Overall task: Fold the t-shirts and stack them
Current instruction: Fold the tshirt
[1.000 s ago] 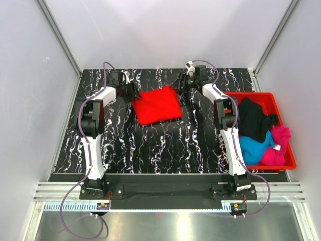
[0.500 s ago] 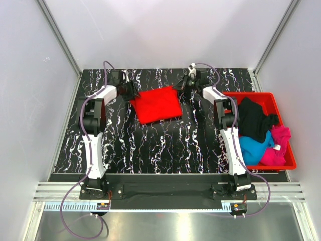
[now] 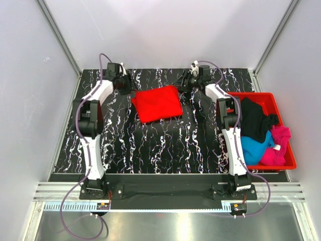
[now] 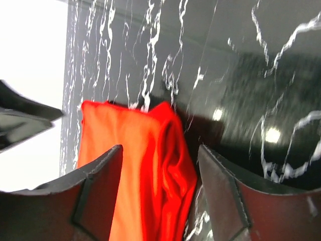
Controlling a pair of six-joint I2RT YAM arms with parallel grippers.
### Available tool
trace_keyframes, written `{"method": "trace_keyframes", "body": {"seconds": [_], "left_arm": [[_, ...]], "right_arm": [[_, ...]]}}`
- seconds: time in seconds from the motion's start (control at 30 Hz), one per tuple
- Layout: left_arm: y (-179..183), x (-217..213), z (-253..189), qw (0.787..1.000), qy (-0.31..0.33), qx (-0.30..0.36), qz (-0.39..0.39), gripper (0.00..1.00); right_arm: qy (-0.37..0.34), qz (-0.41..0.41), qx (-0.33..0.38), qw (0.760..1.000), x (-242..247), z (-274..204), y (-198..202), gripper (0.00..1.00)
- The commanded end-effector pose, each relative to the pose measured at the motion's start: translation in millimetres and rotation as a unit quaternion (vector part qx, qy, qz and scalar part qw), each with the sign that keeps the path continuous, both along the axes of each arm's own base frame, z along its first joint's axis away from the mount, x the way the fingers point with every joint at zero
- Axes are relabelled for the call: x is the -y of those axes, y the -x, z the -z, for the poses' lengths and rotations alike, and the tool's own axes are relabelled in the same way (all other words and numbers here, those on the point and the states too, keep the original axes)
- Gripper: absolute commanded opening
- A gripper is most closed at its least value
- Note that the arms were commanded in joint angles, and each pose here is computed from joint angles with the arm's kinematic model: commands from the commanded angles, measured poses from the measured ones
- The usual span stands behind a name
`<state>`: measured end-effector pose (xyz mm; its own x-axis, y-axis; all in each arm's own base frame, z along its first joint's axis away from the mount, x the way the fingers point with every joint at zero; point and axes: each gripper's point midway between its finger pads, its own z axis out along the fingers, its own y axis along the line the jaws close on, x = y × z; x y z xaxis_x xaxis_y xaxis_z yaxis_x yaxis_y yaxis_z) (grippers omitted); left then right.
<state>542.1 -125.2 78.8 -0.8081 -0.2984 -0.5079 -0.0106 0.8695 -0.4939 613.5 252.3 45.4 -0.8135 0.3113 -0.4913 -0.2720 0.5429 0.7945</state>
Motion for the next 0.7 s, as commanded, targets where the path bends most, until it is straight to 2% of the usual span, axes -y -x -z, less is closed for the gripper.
{"method": "trace_keyframes", "body": {"seconds": [0.0, 0.07, 0.2, 0.27, 0.43, 0.53, 0.67], "left_arm": [[8.5, -17.2, -73.3, 0.998, -0.03, 0.062, -0.016, 0.55], [28.4, -18.8, -58.6, 0.999, -0.033, 0.031, -0.015, 0.55], [61.8, -6.0, -26.8, 1.0, 0.008, -0.013, -0.011, 0.55], [67.4, 2.3, -22.3, 1.0, 0.027, -0.009, -0.008, 0.55], [95.1, 30.3, 9.9, 0.997, 0.056, -0.059, 0.013, 0.56], [109.2, 36.7, 25.8, 0.995, 0.055, -0.087, 0.012, 0.56], [127.8, 30.4, 46.1, 0.992, 0.037, -0.121, 0.0, 0.55]], "right_arm": [[0.017, 0.005, 0.021, 1.0, 6.2, -50.3, 7.2, 0.7], [0.021, -0.001, 0.011, 1.0, 5.9, -50.8, 18.0, 0.71], [0.051, -0.009, -0.002, 0.999, 4.8, -38.5, 36.4, 0.72], [0.06, -0.021, -0.006, 0.998, 2.4, -31.4, 46.2, 0.72], [0.083, -0.032, -0.025, 0.996, -5.5, -11.8, 59.4, 0.7], [0.098, -0.026, -0.052, 0.994, -3.3, 10.3, 77.5, 0.63], [0.105, -0.012, -0.057, 0.993, 5.6, 15.5, 99.0, 0.56]]}}
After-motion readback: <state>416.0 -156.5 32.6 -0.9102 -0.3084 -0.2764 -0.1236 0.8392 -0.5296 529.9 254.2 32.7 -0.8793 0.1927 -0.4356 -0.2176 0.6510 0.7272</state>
